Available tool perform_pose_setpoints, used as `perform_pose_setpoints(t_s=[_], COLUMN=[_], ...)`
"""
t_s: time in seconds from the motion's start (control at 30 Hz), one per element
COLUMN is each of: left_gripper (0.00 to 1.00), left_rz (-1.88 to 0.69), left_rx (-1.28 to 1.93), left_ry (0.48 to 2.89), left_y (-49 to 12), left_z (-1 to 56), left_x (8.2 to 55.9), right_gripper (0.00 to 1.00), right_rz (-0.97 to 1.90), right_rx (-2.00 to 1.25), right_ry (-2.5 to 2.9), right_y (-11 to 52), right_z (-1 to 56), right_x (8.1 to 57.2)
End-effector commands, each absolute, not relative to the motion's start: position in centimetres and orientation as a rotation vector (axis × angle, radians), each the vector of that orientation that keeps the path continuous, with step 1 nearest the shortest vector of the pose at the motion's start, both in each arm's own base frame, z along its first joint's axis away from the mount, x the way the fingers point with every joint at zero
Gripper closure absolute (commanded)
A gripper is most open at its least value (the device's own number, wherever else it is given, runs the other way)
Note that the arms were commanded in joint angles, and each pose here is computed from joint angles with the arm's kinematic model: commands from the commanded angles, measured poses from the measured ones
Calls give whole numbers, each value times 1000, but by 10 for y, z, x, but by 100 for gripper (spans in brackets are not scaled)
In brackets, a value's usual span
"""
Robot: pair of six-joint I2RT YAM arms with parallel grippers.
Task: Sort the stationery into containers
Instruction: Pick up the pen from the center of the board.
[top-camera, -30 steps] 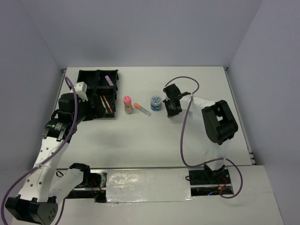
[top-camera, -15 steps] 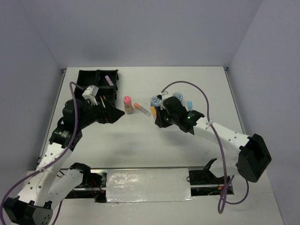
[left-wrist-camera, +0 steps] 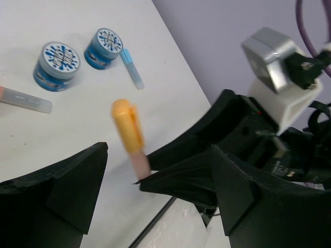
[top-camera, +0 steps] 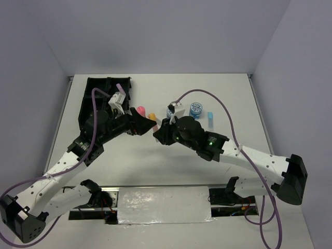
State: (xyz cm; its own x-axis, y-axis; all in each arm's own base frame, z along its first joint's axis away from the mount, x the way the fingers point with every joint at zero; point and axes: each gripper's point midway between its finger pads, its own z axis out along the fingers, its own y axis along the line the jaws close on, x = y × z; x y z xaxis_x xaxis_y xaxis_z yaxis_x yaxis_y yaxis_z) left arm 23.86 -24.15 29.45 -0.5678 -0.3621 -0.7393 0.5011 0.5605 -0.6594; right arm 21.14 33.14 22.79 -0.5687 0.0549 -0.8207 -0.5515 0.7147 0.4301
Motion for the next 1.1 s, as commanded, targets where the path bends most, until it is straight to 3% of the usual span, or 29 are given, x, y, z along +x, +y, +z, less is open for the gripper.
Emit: perform_pose_setpoints(t_s=[0.0, 0.23, 0.33, 0.43, 0.47, 0.67, 0.7, 0.73, 0.77, 0.9, 0.97, 1.07], left_gripper=[8, 8, 12, 30, 44, 98, 100, 100, 100, 100, 100, 100], left_rz=[-1134, -1146, -1200, -1203, -1201, -1176, -1159, -1147, -1102, -832, -639, -596], left_rx=[69, 77, 94, 93, 93, 108, 102, 103, 102, 43, -46, -194], left_ry=[1736, 1730, 1689, 1691, 1691, 1742, 1750, 1746, 1778, 1825, 1880, 1917], left_y=[-234, -239, -245, -247, -246, -250, -249, -249, -246, -217, -179, -141], left_z=[326, 327, 334, 334, 335, 329, 328, 333, 326, 326, 323, 318], left_x=[244, 248, 246, 248, 248, 253, 256, 257, 261, 295, 336, 391], right_gripper=[100, 100, 100, 100, 100, 98, 84, 24, 1, 0, 0, 0], right_rz=[916, 1041, 1093, 1103, 1098, 1063, 1058, 1056, 1041, 982, 966, 954], right_rx=[-236, -333, -384, -386, -384, -386, -392, -392, -399, -313, -287, -266], right_ry=[1890, 1835, 1819, 1805, 1804, 1788, 1784, 1774, 1767, 1756, 1762, 1757], right_y=[328, 344, 356, 359, 358, 357, 355, 353, 350, 309, 292, 269], right_z=[277, 291, 295, 298, 298, 304, 304, 305, 304, 301, 291, 286], right_x=[220, 199, 192, 191, 192, 197, 196, 197, 197, 209, 211, 211])
